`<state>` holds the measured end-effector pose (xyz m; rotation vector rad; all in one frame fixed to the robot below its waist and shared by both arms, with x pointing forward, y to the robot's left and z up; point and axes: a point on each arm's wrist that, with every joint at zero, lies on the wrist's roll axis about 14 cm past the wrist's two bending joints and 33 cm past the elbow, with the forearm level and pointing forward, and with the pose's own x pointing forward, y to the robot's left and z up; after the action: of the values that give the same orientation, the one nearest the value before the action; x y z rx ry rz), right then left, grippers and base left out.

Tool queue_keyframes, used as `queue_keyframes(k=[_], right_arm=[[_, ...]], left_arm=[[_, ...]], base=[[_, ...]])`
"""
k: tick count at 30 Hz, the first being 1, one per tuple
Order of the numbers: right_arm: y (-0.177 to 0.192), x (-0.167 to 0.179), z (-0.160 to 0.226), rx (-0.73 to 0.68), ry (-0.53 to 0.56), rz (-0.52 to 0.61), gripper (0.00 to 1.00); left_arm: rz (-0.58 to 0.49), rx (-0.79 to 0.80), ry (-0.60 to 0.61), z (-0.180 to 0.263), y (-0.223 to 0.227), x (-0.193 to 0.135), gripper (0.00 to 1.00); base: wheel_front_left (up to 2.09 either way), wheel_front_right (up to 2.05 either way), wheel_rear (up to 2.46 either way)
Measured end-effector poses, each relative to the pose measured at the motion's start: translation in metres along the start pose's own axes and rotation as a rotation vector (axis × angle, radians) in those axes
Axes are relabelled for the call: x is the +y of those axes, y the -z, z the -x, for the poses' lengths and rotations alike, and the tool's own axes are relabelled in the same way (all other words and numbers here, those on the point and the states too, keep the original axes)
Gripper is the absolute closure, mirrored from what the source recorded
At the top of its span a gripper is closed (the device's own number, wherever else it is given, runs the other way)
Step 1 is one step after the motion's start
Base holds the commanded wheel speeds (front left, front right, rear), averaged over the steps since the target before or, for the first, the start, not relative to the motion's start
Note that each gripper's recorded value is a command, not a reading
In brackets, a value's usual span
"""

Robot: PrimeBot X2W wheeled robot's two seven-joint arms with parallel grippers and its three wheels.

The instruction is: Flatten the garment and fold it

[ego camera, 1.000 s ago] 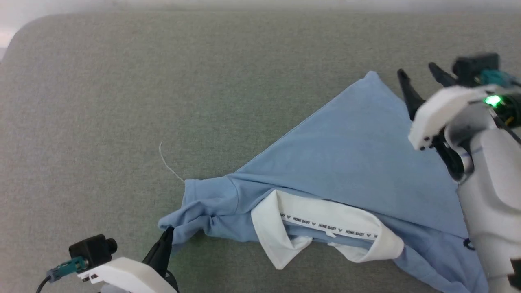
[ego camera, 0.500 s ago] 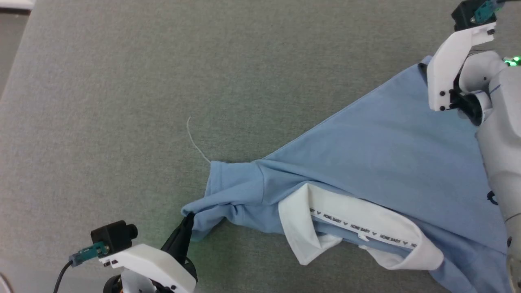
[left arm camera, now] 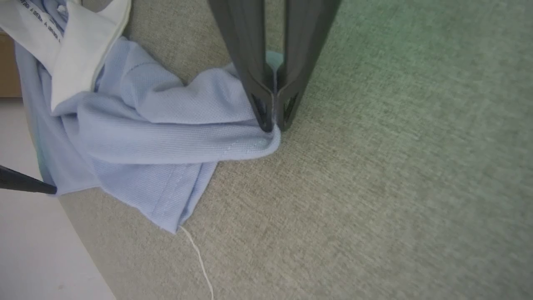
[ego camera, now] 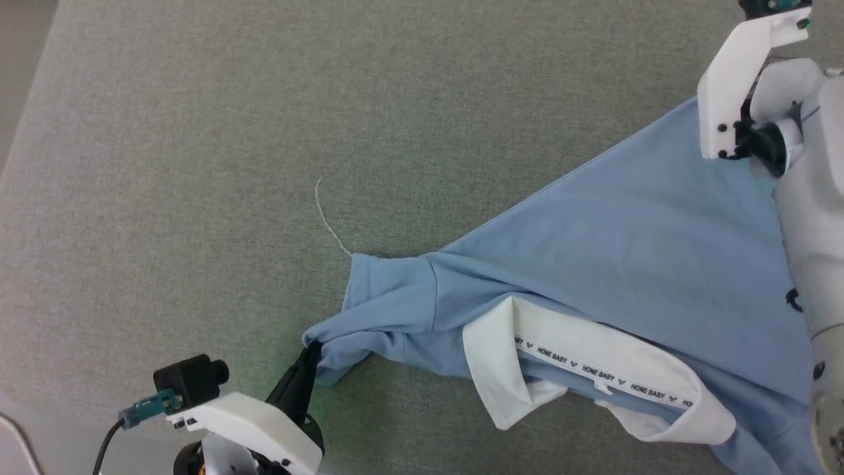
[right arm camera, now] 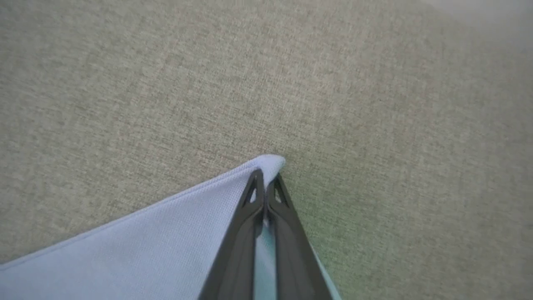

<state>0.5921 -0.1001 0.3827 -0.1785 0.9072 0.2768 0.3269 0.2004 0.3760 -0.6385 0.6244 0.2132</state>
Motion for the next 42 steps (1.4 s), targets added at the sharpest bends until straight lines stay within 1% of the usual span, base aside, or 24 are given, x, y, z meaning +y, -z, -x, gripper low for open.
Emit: queue_keyframes(k=[3,7,13,18,24,28,30,32,35,38,42], right_arm=[[-0.009,0.002,0.009,-0.135,-0.003,-0.006,1.0],[-0.021,0.008,0.031,-0.342,-0.025,-0.029,1.0],[-0.013,0.001,0.075,-0.572,-0.026,-0.098,1.0],[0.001,-0.025,0.12,-0.711,0.04,-0.13,1.0],[0.029,-0.057,0.172,-0.8,0.135,-0.19,1.0],[0.036,-0.076,0.209,-0.832,0.203,-0.188,1.0],[0.029,-0.085,0.232,-0.868,0.235,-0.173,1.0],[0.021,-0.091,0.254,-0.897,0.265,-0.14,1.0],[0.009,-0.097,0.283,-0.928,0.303,-0.091,1.0],[-0.006,-0.101,0.306,-0.952,0.332,-0.038,1.0],[-0.033,-0.107,0.325,-0.967,0.36,0.026,1.0]], left_arm=[[-0.002,-0.008,0.013,0.002,-0.002,-0.003,1.0],[-0.01,-0.031,0.033,0.007,-0.009,-0.006,1.0],[-0.024,-0.08,0.048,0.022,-0.02,-0.008,1.0],[-0.06,-0.174,0.091,0.029,-0.044,-0.021,1.0],[-0.139,-0.288,0.173,0.036,-0.075,-0.047,1.0],[-0.238,-0.401,0.271,0.043,-0.113,-0.081,1.0],[-0.296,-0.466,0.34,0.049,-0.137,-0.106,1.0],[-0.331,-0.531,0.415,0.058,-0.16,-0.134,1.0],[-0.372,-0.618,0.516,0.073,-0.191,-0.174,1.0],[-0.382,-0.676,0.612,0.087,-0.215,-0.211,1.0],[-0.401,-0.724,0.684,0.094,-0.245,-0.247,1.0]], base=[[0.0,0.0,0.0],[0.0,0.0,0.0],[0.0,0.0,0.0],[0.0,0.0,0.0],[0.0,0.0,0.0],[0.0,0.0,0.0],[0.0,0.0,0.0],[0.0,0.0,0.0],[0.0,0.0,0.0],[0.0,0.0,0.0],[0.0,0.0,0.0]])
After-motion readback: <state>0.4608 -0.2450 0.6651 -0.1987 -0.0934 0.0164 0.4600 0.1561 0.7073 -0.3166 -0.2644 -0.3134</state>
